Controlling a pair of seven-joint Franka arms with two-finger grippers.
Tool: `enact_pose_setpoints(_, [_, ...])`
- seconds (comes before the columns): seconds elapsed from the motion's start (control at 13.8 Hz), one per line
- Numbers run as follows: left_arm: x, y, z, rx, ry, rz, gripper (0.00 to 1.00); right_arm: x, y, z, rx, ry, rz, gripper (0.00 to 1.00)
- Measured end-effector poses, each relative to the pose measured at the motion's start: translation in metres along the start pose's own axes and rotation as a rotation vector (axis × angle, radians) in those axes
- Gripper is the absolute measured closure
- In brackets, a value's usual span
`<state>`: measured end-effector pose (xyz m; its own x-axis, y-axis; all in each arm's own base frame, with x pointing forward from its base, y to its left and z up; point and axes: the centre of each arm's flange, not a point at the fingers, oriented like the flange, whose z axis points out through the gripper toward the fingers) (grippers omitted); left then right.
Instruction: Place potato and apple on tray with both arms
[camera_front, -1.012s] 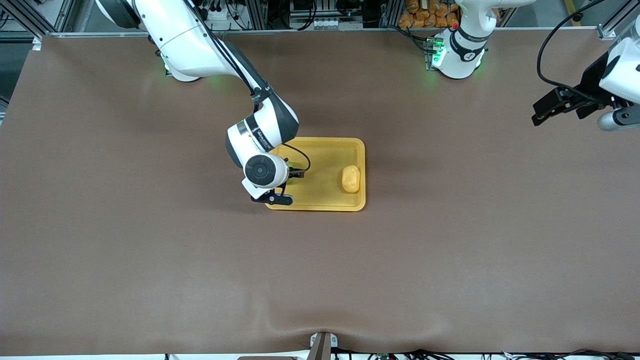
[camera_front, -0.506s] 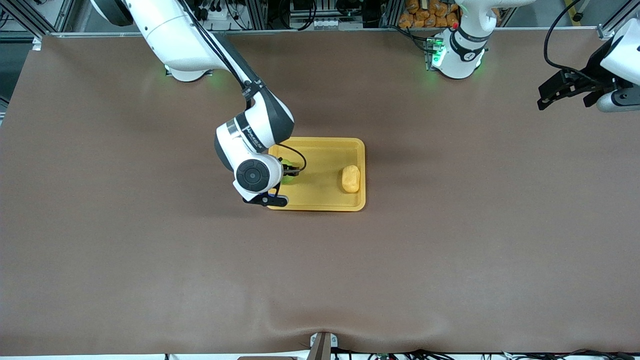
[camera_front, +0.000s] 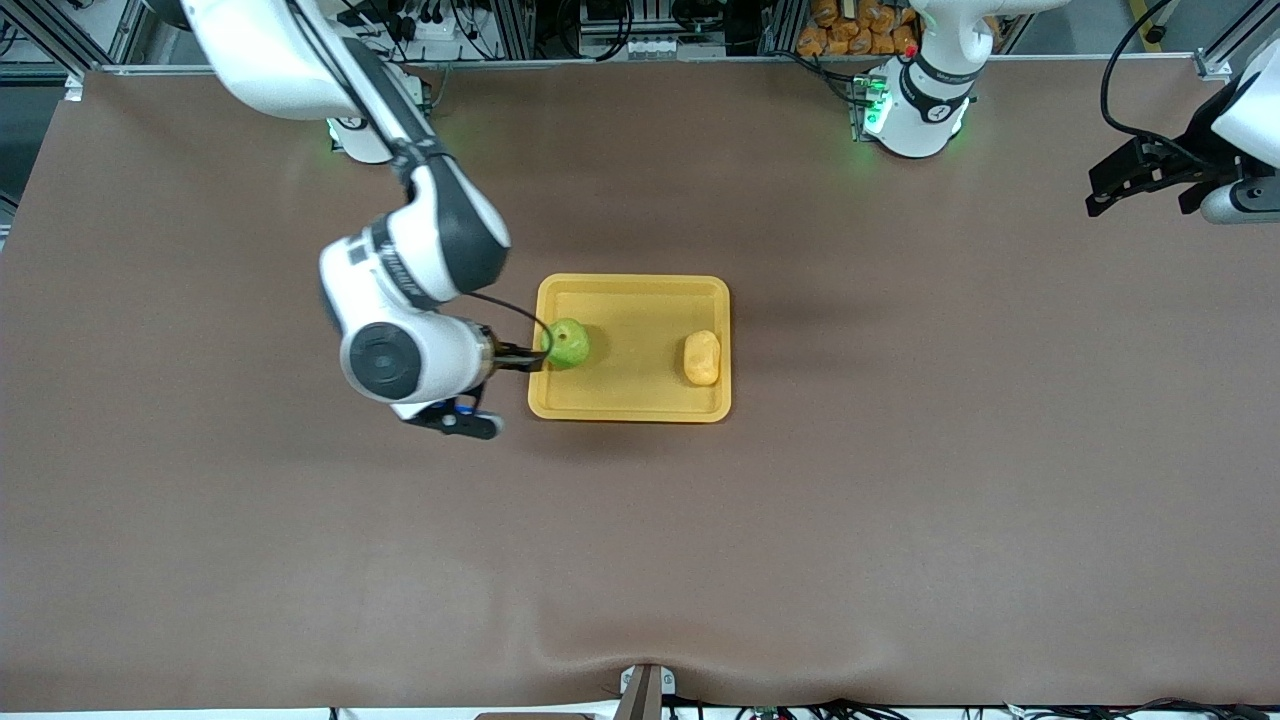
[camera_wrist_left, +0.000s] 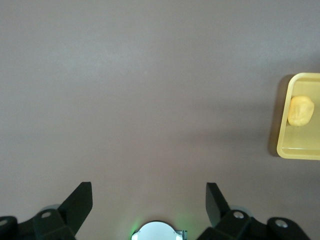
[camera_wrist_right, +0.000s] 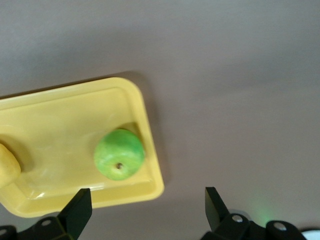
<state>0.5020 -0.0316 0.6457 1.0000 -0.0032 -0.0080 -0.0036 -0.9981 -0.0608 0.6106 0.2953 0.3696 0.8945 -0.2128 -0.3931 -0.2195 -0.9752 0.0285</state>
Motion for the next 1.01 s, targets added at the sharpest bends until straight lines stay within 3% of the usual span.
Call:
enact_pose_setpoints(0.14, [0.0,0.001,0.001,0.0,-0.004,-0.016,0.0,0.006,0.023,-0.019,0.0,-0.025,0.022,0.0])
enact_pose_setpoints(0.72, [-0.002,0.003,0.003,0.003,-0.021,-0.057,0.0,0.021,0.104,-0.096,0.086,0.03,0.117,0.0])
enact_pose_setpoints(1.01, [-0.002,0.003,0.003,0.003,-0.021,-0.057,0.0,0.027,0.155,-0.126,0.106,0.021,0.129,0.0])
